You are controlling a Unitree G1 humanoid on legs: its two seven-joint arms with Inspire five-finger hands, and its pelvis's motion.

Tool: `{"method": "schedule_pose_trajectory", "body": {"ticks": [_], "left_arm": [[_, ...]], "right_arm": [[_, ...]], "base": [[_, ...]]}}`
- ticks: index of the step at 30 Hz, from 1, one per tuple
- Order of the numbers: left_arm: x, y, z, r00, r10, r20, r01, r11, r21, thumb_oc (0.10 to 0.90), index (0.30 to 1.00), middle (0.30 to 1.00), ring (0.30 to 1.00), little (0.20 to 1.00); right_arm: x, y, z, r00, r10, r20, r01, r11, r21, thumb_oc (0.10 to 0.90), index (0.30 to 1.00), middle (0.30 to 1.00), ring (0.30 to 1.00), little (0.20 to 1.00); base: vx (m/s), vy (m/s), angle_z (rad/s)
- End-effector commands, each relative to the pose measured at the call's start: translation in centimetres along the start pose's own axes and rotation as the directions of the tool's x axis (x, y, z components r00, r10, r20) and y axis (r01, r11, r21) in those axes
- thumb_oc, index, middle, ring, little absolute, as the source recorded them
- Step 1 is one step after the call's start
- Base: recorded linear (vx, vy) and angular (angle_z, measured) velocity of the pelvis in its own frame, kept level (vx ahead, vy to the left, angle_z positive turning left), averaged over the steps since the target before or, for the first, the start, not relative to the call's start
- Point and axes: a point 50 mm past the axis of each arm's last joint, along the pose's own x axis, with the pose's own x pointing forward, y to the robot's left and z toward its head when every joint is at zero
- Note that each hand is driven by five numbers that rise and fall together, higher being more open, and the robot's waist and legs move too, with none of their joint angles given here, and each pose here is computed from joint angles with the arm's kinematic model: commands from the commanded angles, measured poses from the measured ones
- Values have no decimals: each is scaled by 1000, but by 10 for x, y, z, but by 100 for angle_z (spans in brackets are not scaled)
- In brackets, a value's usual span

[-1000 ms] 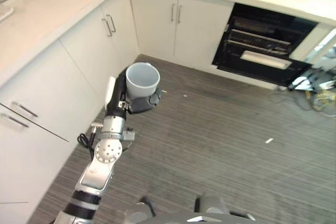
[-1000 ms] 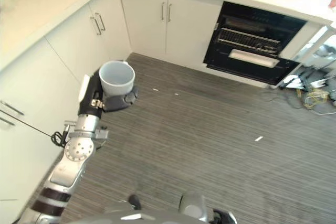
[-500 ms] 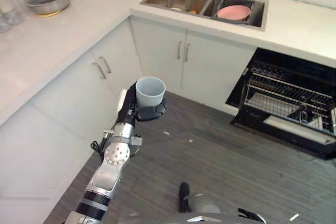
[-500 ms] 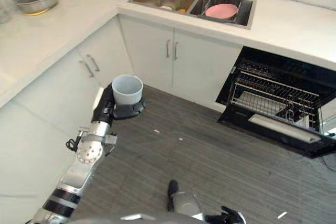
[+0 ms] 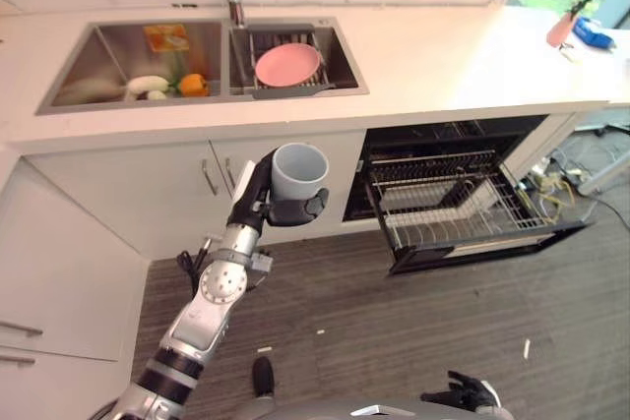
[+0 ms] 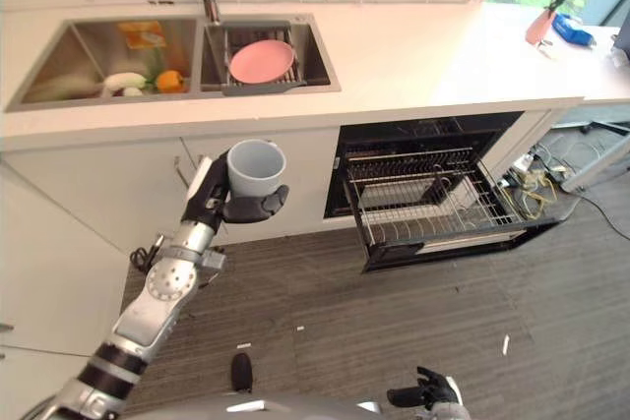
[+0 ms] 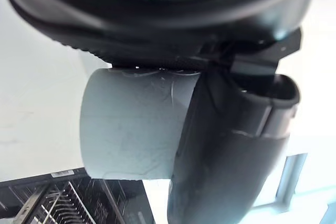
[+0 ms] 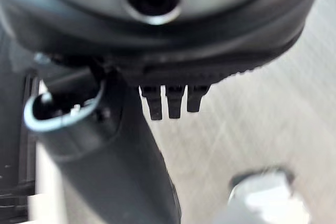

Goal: Place the dishes in the dishwasher.

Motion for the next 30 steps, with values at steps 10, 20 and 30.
{"method": "schedule_pose_trajectory", "body": {"ticks": [10, 20, 30], "left_arm": [[16, 34, 65, 905, 207, 370, -252, 965, 76, 400, 300, 300, 300, 300], [37, 32, 99, 842, 181, 509, -259, 962, 86, 400, 300, 300, 300, 300], [61, 13, 168, 684, 185, 705, -200, 978, -63, 400, 300, 300, 300, 300]], "right_arm": [[-91, -43, 226, 437, -100, 894, 70, 995, 77, 800, 900, 900, 900, 900], [-210, -5, 292, -140, 151, 979, 9, 988, -151, 800, 900, 900, 900, 900], [-240, 40, 309, -290, 269, 918, -116, 943, -313, 800, 900, 900, 900, 900]], "base": [[9, 62, -69], [52, -25, -44], [6, -25, 3]]}}
